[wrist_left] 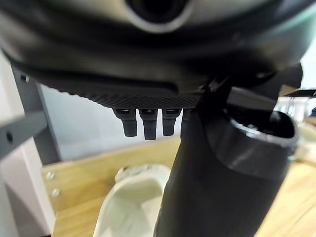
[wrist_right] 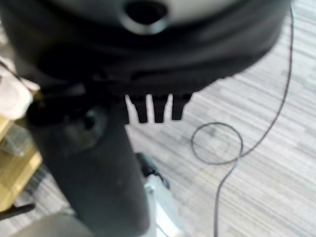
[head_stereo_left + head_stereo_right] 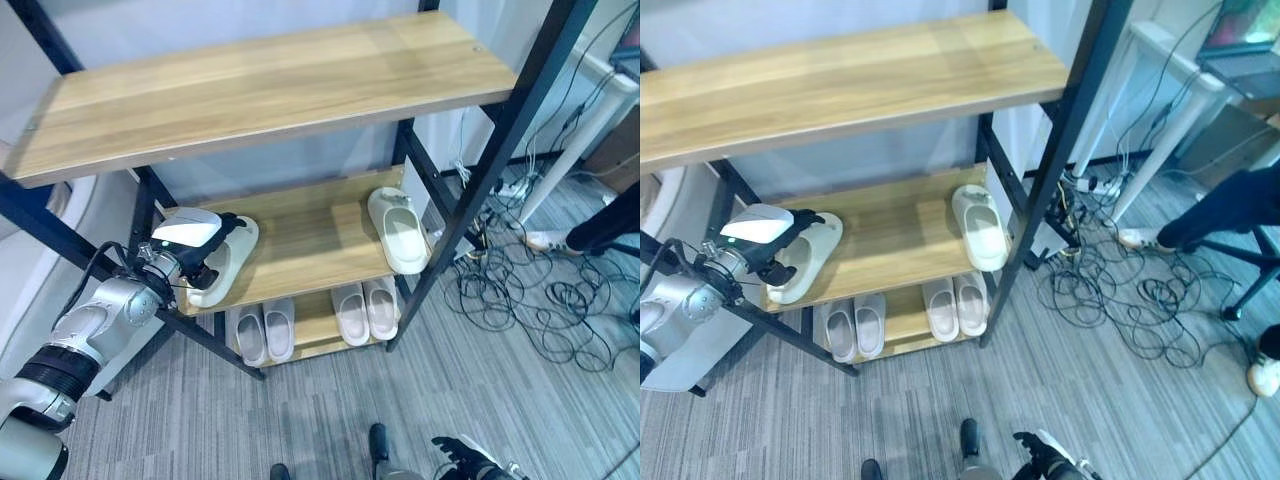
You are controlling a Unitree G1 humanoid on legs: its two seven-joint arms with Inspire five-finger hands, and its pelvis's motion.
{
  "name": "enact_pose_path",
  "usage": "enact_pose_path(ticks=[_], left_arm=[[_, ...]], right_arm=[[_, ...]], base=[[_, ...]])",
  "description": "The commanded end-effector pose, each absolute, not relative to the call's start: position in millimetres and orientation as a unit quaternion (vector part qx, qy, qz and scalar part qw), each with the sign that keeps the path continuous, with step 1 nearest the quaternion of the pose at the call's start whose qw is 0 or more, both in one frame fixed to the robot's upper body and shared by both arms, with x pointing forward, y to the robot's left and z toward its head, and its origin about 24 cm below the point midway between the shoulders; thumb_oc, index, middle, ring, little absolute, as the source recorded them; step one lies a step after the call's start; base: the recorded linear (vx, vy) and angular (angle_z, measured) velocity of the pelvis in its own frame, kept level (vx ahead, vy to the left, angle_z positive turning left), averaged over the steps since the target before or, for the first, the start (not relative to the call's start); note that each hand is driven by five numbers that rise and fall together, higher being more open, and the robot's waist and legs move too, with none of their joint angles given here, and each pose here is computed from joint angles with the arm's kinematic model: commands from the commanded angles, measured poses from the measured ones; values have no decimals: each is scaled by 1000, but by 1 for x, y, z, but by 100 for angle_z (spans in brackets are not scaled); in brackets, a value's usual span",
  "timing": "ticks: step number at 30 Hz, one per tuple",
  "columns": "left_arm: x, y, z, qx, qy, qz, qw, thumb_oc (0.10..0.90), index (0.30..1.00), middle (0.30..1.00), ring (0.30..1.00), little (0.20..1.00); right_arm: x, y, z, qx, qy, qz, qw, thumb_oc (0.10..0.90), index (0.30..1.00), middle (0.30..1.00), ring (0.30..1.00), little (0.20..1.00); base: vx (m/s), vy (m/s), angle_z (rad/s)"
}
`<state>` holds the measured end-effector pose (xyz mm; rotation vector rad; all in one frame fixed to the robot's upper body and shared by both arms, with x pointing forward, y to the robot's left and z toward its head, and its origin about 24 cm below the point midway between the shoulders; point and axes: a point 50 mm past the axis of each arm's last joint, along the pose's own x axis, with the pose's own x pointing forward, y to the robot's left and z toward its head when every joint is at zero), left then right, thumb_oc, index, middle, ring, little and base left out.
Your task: Arrange the slippers neatly on the shoe rack.
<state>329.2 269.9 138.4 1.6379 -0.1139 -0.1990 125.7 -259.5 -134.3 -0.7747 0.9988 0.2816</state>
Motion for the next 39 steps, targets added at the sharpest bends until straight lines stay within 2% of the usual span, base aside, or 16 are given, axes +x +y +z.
enact_pose_path(ticks=[1, 9, 17, 25, 34, 35, 36, 37, 39], left_arm=[[339, 294, 217, 758, -101, 27, 644, 800, 900, 900, 900, 900], [337, 300, 228, 778, -100, 38, 620, 800, 900, 900, 900, 900], [341, 292, 254, 823, -125, 38, 553, 800, 900, 900, 900, 900], [346, 288, 259, 834, -138, 47, 533, 800, 900, 900, 900, 900], [351, 299, 247, 845, -99, 49, 524, 800, 900, 900, 900, 900], [351, 299, 247, 847, -96, 49, 521, 698, 747, 747, 747, 747], [351, 301, 245, 846, -92, 49, 522, 618, 627, 627, 627, 627], [352, 301, 243, 845, -88, 50, 525, 400, 300, 300, 300, 300], [352, 302, 242, 845, -86, 49, 526, 400, 300, 300, 300, 300]], right_arm=[[139, -265, -127, -366, 445, 123, 808, 800, 900, 900, 900, 900], [138, -263, -129, -365, 447, 125, 807, 800, 900, 900, 900, 900], [144, -262, -126, -367, 437, 123, 812, 800, 900, 900, 900, 900], [149, -261, -124, -368, 424, 119, 819, 800, 900, 900, 900, 900], [152, -264, -120, -370, 414, 113, 824, 800, 900, 900, 900, 900], [153, -264, -120, -370, 414, 112, 824, 800, 900, 900, 900, 900], [153, -264, -120, -370, 413, 113, 824, 800, 900, 900, 900, 900], [153, -263, -119, -369, 412, 112, 826, 800, 900, 900, 900, 900], [153, -264, -119, -369, 412, 112, 826, 800, 900, 900, 900, 900]], base=[[-24, -21, -4], [0, 0, 0], [0, 0, 0], [-5, -1, 0], [-3, 0, -4], [0, -1, -5], [19, -7, -4], [0, 0, 0], [0, 0, 0]])
